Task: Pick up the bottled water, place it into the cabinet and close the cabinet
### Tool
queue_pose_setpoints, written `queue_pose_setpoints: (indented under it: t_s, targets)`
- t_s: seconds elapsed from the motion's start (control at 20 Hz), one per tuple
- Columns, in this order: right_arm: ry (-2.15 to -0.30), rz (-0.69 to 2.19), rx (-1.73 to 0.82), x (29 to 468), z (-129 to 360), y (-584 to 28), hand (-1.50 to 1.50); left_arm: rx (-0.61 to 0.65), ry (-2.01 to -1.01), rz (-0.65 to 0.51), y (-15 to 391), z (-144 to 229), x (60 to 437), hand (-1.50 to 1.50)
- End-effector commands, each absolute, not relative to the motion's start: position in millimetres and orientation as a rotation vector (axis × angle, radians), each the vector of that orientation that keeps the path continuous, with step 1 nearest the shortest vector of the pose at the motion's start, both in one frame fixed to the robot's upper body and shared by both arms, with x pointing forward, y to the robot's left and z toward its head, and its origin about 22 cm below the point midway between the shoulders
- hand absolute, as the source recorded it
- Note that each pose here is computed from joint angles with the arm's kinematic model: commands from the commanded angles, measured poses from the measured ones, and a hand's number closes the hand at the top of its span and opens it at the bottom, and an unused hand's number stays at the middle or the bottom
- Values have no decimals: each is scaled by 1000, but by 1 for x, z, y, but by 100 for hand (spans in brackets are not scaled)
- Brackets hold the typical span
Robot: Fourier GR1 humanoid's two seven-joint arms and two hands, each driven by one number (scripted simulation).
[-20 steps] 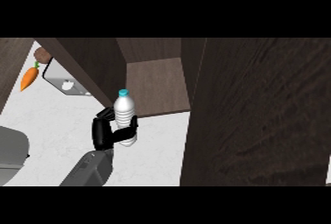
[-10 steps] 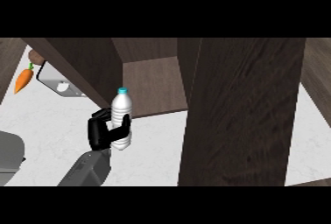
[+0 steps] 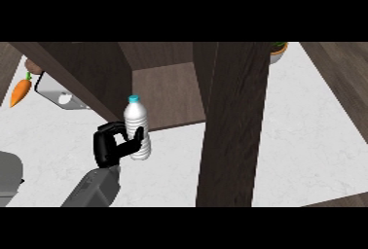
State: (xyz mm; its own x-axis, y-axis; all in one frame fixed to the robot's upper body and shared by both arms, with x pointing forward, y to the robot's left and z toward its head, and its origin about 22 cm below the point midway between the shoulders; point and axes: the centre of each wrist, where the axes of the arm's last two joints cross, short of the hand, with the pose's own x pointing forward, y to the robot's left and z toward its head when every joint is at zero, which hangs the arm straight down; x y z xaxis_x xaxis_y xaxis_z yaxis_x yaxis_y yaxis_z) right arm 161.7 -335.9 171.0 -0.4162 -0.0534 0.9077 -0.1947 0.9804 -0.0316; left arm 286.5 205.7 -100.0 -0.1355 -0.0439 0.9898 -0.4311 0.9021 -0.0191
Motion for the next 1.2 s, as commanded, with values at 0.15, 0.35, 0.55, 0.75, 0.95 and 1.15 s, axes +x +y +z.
queue_pose_setpoints:
  t_s: [0.15, 0.35, 0.55, 0.75, 0.95, 1.15]
  targets:
    - [-2003, 149, 208, 165, 169, -338, -150, 216, -1741, 335, 154, -38, 353, -150]
    - [-1990, 152, 195, 169, 168, -342, -150, 207, -1746, 327, 157, -31, 356, -150]
    - [-2001, 177, 216, 170, 171, -338, -150, 224, -1753, 330, 152, -27, 356, -150]
    - [-1990, 183, 232, 168, 167, -339, -150, 281, -1769, 281, 160, -27, 358, -150]
    - [-1997, 183, 227, 172, 169, -342, -150, 233, -1801, 248, 156, -24, 355, -150]
    - [-1994, 213, 238, 173, 172, -344, -150, 231, -1859, 117, 156, -22, 354, -150]
